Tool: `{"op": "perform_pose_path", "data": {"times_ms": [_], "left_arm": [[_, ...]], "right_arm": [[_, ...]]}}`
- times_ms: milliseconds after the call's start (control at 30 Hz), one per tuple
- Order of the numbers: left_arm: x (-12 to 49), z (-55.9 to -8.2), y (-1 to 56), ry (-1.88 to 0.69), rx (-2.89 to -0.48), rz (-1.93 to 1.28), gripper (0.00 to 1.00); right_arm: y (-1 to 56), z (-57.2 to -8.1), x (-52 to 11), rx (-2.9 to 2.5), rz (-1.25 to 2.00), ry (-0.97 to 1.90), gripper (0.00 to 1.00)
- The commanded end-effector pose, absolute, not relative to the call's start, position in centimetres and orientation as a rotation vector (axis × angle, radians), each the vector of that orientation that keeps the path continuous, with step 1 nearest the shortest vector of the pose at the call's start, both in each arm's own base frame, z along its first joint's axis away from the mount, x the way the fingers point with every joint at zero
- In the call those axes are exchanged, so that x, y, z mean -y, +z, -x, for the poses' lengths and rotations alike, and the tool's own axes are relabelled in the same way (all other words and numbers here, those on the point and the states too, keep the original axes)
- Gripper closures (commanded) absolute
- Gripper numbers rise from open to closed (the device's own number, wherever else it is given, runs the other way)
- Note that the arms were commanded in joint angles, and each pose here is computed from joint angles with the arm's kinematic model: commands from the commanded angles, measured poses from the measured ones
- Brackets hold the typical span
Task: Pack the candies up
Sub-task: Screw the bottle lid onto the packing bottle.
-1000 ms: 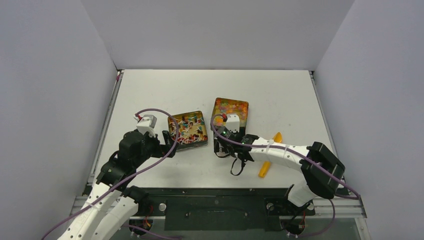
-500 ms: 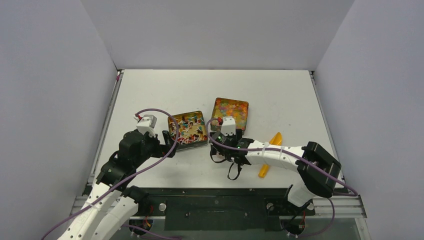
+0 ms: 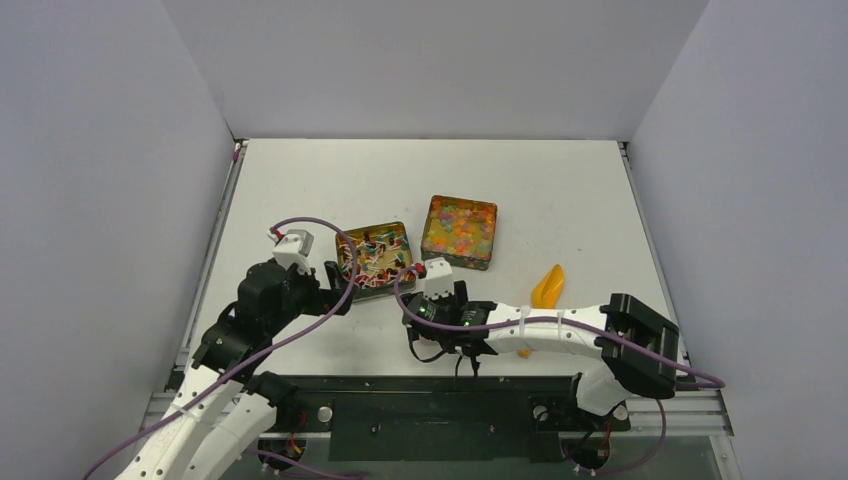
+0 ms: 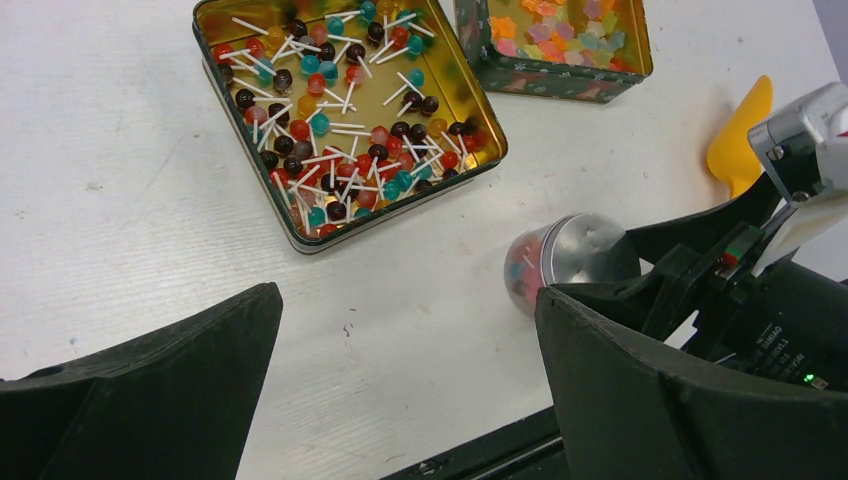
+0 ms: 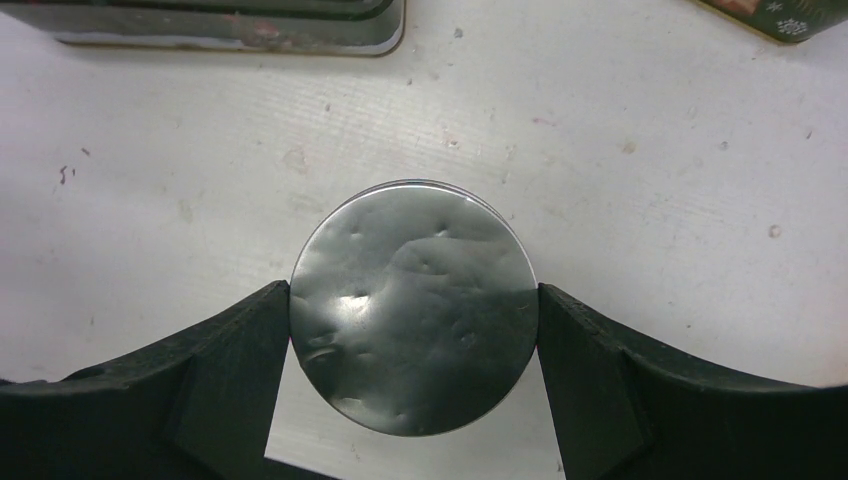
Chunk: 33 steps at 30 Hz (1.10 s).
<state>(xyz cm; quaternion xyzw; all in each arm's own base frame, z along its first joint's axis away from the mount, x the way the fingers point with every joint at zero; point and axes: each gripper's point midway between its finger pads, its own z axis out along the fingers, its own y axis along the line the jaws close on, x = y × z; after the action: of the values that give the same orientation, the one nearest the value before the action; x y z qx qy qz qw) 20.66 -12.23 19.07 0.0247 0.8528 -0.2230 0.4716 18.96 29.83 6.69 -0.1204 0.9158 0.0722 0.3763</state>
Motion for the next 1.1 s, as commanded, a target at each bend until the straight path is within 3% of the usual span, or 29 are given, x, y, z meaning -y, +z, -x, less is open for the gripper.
{"op": "perform_pose_path", "data": {"times_ms": [0,200,567,1067], "left_arm": [[12.5,-21.3,20.6,-0.564,-2.024,-0.061,0.04],[12.6,-21.3,20.6,-0.564,-2.026,-0.06,0.04],[12.6,-21.3,20.6,-0.565,-2.026,-0.06,0.04],[12.6,-21.3,20.6,-0.564,-2.027,-0.06,0.04]], "right_arm": [[3.4,-14.2,-28.4,-2.524,0.354,0.158,0.27],[3.7,-14.1,-28.7,-2.508,0.355,0.161,0.24],[4.2,-14.3,-29.2,-2.487,0.339,0.187,0.08],[9.3,-14.6,-29.1,-2.422,0.355,0.206,0.06]]}}
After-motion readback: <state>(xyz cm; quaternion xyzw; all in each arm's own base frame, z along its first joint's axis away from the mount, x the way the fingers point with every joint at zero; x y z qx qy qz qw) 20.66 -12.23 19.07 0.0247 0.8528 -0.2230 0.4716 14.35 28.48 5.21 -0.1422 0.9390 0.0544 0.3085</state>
